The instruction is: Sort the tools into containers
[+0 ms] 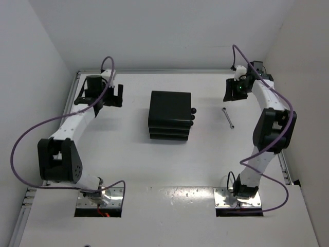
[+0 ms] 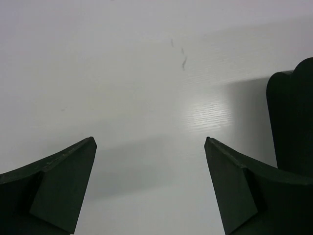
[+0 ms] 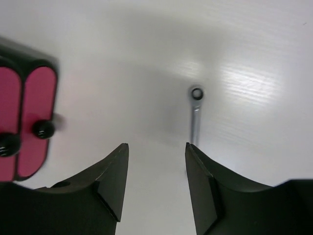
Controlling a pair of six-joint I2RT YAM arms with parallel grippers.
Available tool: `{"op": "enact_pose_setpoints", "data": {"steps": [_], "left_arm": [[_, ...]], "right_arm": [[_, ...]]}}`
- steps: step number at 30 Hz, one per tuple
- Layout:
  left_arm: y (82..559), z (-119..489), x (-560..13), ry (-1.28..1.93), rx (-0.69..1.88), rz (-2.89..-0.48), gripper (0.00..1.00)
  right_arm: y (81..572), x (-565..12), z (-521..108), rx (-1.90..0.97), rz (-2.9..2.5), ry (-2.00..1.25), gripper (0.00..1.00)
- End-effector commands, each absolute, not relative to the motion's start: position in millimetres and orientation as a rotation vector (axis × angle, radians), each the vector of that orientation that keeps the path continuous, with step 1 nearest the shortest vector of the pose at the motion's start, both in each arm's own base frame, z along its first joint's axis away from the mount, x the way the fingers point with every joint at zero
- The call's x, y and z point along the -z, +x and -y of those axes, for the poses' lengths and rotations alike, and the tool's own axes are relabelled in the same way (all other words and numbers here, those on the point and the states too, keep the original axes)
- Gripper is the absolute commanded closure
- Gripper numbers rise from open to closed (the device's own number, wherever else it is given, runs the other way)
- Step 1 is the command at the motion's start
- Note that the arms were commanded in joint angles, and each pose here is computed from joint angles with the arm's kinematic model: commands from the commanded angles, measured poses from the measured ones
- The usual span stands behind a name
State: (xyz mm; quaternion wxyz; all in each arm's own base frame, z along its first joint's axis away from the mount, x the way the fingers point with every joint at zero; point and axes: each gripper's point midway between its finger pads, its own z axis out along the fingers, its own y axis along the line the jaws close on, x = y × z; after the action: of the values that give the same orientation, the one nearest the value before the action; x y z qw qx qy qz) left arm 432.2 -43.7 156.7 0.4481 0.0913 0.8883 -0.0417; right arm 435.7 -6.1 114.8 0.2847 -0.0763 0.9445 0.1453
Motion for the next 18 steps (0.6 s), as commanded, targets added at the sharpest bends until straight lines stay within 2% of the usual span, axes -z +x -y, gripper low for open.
{"op": "enact_pose_setpoints", "data": {"steps": [1,3,9,16,18], "left_arm": [[410.8,18.3,-191.4,0.21,0.006,-2.176,0.0],[402.3,12.6,-207.3,0.192,-0.011,-2.142,0.0],[384.1,3.3,-199.0,0.147,-0.007,-2.161,0.0],[388.5,-1.2,-190.0,0.093,0.053,-2.182,0.0],[388.5,-3.5,-190.1,0.087,0.058,-2.181,0.0]], "right_arm": [[434.3,-95.3,36.8,-0.216,-2.667,-0.346,0.5],[435.6,-94.9,44.5,-0.179,-2.716,-0.371,0.53],[432.5,-77.7,63.8,-0.086,-2.845,-0.441,0.53],[427.1,-57.2,65.3,-0.091,-2.913,-0.405,0.53],[421.3,-44.7,63.6,-0.106,-2.943,-0.379,0.5]]}}
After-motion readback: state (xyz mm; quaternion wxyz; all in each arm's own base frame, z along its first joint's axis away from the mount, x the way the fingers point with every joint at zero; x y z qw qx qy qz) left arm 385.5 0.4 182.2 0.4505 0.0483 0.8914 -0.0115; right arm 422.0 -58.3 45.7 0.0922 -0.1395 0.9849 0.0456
